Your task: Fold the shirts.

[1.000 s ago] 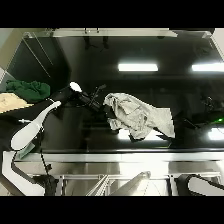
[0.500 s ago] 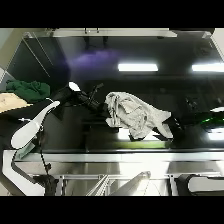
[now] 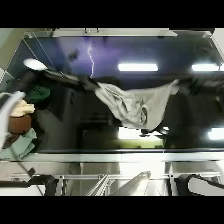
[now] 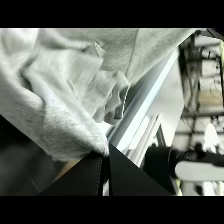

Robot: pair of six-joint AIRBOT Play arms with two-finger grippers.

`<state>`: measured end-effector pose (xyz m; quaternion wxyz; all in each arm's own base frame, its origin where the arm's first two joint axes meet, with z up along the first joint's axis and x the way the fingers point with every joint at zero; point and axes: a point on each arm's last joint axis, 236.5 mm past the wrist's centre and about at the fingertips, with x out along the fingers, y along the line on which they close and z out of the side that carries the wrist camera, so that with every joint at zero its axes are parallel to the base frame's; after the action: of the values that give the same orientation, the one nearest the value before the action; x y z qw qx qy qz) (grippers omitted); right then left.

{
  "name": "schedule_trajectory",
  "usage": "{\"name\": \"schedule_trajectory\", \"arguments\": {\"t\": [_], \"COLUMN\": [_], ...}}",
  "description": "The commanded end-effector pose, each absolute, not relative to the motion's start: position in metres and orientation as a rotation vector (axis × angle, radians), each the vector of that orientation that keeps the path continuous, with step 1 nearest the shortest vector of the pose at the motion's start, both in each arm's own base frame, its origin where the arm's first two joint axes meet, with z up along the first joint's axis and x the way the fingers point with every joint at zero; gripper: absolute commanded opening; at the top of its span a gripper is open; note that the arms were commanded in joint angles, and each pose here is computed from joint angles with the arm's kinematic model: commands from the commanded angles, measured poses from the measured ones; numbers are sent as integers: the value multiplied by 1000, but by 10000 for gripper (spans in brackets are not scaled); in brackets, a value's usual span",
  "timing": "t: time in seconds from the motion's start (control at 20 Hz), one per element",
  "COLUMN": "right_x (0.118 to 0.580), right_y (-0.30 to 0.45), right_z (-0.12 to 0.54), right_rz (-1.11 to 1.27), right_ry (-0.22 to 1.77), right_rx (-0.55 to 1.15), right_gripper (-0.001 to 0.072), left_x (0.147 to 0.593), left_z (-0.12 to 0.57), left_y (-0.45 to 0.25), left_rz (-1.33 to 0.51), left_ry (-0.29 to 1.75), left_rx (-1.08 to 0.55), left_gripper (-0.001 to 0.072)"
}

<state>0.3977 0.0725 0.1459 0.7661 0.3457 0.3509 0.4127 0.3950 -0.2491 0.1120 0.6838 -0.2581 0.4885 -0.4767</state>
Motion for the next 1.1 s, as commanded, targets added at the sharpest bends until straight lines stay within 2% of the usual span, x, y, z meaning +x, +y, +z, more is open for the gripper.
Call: {"name": "schedule_trajectory", "arguments": {"t": [0.0,0.1,0.2,0.3,0.45,0.55,0.65,0.75,0.95,1.0,1.05], "right_x": [365,320,271,240,238,271,323,372,440,453,466], "right_y": [94,109,122,126,121,112,106,121,157,153,146], "right_z": [345,428,479,504,502,477,426,341,149,111,78], "right_rz": [982,919,816,706,650,691,744,809,837,792,745], "right_ry": [305,91,-65,-159,-150,-42,145,395,839,925,998], "right_rx": [442,229,47,-63,-93,-8,123,210,307,358,436], "right_gripper": [10,10,9,9,9,9,9,10,10,18,259], "left_x": [378,335,274,228,215,243,287,326,383,396,404], "left_z": [277,370,446,484,488,449,384,308,162,127,96], "left_y": [-205,-190,-178,-167,-141,-127,-115,-113,-132,-133,-132], "left_rz": [-1065,-1044,-986,-887,-696,-673,-683,-721,-813,-795,-775], "left_ry": [702,455,222,80,29,146,329,525,816,886,950], "left_rx": [-438,-294,-154,-40,29,-60,-199,-311,-403,-457,-506], "left_gripper": [9,10,12,13,14,14,14,15,20,91,380]}}
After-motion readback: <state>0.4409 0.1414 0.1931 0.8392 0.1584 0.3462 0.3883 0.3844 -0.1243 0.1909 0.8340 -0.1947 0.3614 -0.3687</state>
